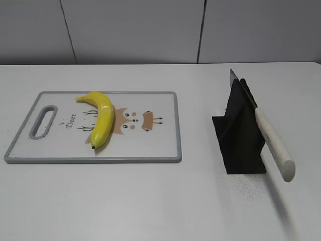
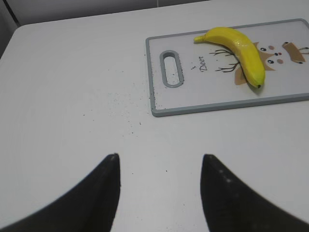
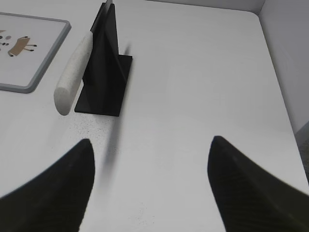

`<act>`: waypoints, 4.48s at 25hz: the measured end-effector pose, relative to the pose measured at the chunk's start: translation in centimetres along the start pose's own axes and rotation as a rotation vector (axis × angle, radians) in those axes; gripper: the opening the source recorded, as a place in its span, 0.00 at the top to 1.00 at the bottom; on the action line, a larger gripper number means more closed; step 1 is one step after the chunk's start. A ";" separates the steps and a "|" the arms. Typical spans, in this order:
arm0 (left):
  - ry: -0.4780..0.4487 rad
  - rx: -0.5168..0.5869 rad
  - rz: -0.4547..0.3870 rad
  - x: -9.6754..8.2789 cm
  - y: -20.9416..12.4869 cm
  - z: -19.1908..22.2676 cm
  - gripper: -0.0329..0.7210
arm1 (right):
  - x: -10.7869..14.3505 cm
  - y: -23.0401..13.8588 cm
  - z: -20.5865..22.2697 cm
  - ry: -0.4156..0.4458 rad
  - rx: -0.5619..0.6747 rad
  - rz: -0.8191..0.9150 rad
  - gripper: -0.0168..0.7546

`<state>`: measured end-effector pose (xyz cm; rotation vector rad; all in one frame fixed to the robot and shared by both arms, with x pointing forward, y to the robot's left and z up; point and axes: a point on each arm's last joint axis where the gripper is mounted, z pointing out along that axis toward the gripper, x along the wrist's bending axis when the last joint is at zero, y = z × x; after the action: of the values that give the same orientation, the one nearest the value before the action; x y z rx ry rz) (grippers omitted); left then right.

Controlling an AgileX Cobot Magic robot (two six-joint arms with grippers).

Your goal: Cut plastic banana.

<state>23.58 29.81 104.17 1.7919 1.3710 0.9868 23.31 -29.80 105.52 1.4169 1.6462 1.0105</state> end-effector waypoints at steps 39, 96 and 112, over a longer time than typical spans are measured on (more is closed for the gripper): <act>0.000 0.000 0.000 0.0 0.0 0.0 0.06 | 1.5 12.4 18.9 0.246 0.855 0.122 0.22; 0.000 0.000 -0.003 0.0 0.0 0.0 0.18 | 7.7 8.3 26.7 0.016 1.042 0.137 0.77; 0.000 0.000 -0.003 0.0 0.0 0.0 0.19 | 7.4 13.1 24.1 0.037 0.937 0.154 0.77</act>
<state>23.58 29.81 104.17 1.7896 1.3730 0.9854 49.49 -18.91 106.88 2.1352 2.1872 0.2994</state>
